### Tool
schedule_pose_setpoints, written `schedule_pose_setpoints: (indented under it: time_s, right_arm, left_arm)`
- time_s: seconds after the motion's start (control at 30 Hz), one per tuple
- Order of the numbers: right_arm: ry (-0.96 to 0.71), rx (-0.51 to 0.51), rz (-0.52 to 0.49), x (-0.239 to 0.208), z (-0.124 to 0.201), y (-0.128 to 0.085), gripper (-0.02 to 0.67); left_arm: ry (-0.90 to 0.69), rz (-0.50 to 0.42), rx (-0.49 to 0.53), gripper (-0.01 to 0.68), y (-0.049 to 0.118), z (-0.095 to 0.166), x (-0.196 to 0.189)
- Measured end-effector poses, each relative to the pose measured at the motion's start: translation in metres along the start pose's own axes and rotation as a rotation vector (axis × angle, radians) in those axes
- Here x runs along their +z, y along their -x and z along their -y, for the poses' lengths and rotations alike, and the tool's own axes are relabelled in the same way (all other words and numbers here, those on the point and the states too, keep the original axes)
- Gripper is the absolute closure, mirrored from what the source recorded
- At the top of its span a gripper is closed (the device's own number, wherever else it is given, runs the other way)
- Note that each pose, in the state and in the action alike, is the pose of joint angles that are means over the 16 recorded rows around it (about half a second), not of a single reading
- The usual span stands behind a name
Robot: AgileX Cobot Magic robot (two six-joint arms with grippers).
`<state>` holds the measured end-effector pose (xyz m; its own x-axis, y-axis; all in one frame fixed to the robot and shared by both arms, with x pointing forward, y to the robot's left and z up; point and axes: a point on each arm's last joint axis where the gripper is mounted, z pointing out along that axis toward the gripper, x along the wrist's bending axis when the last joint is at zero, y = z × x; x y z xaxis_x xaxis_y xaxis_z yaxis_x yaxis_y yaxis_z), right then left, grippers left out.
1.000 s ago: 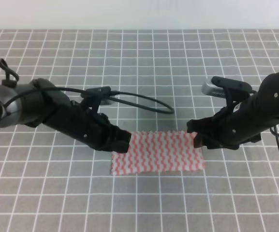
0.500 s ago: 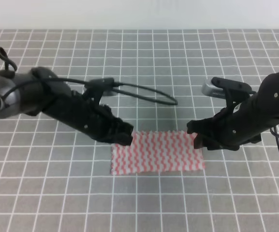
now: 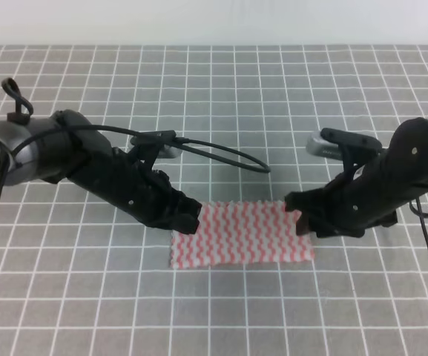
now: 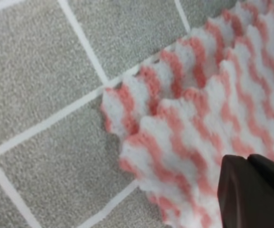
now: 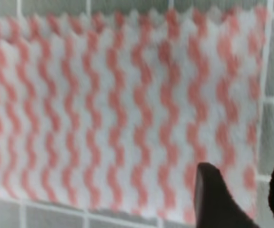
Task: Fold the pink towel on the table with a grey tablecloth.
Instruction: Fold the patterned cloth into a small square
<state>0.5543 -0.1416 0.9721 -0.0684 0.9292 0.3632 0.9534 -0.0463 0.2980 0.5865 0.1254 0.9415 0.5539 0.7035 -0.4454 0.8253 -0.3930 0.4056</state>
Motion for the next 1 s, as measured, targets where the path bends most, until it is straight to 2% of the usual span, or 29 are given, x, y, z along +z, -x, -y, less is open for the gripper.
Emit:
schedule_pose_setpoints:
  time_s: [0.47,1.0]
  right_arm:
    - [0.001,0.018,-0.001,0.011,-0.001,0.002,0.4]
    - [-0.009,0.036,0.001,0.022,-0.001,0.005,0.399]
  left_arm:
    - [-0.004,-0.046,-0.011,0.674,-0.006,0.001,0.003]
    - [-0.038,-0.043,-0.021,0.674,-0.012,0.005,0.013]
